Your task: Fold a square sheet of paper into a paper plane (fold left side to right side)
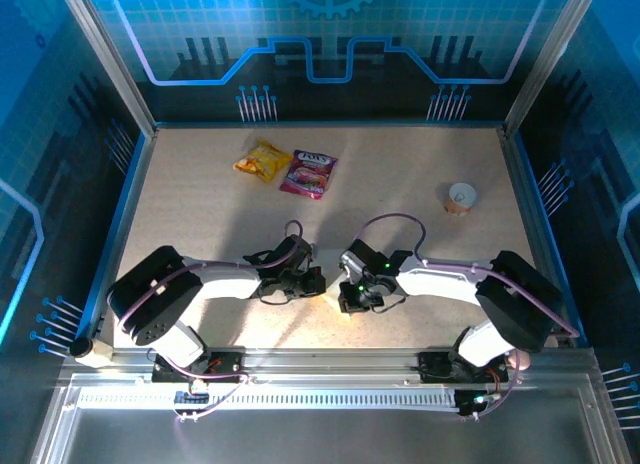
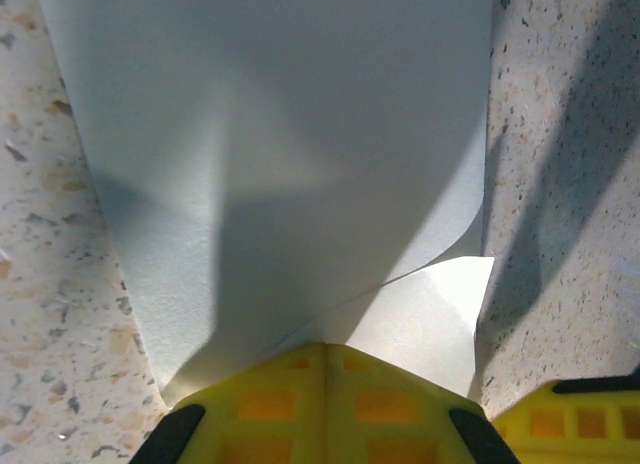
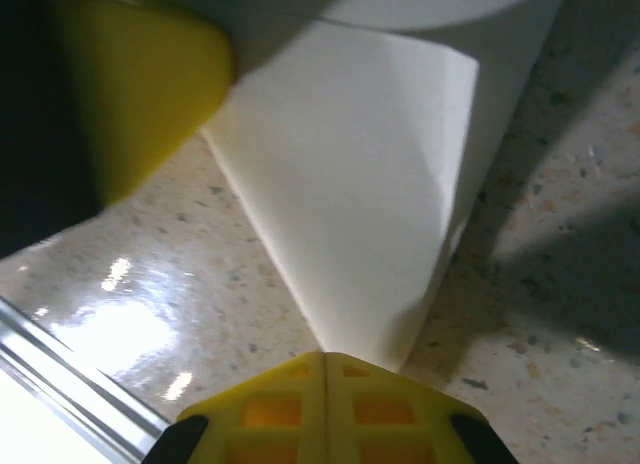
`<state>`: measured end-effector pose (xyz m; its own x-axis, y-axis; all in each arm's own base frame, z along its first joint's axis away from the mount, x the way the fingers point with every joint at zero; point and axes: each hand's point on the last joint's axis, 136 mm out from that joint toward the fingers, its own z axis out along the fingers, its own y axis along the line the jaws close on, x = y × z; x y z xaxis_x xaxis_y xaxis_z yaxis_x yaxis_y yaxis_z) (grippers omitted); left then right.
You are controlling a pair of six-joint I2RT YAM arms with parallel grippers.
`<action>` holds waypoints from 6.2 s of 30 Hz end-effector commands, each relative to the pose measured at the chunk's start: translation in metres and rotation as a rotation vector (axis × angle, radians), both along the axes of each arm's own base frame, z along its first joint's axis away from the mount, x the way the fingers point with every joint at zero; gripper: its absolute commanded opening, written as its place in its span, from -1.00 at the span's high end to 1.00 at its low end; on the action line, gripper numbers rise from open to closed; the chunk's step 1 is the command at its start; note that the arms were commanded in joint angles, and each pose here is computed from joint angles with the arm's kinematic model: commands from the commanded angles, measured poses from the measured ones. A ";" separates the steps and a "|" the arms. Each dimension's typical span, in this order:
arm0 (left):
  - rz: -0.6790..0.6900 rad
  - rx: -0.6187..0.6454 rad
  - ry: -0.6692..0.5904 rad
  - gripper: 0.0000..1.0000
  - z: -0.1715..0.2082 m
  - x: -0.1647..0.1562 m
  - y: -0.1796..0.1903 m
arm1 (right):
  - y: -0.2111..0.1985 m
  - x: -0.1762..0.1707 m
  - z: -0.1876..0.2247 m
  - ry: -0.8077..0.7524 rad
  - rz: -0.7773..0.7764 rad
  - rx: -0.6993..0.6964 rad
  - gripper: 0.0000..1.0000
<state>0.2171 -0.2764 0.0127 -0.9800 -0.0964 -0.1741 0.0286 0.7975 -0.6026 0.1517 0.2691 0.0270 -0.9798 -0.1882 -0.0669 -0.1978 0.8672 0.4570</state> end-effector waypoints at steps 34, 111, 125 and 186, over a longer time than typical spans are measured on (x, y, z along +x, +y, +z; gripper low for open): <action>0.030 0.148 0.063 1.00 -0.025 -0.017 0.024 | 0.013 -0.001 -0.035 0.115 -0.076 0.045 1.00; 0.148 -0.167 0.041 0.66 0.039 0.071 0.015 | -0.027 0.062 0.037 -0.249 0.049 0.109 0.92; 0.247 -0.175 0.067 0.91 0.062 0.061 0.028 | -0.058 0.039 0.065 -0.343 -0.038 -0.103 0.19; 0.227 -0.093 0.036 0.34 0.081 0.052 0.045 | 0.025 0.027 -0.007 -0.480 0.192 -0.504 0.93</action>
<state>0.2652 -0.2348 0.0759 -0.9360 -0.3441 -0.0748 -0.2077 0.7112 -0.6716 0.1779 0.3018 0.0305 -0.7948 -0.4787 -0.3730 -0.4575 0.8765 -0.1498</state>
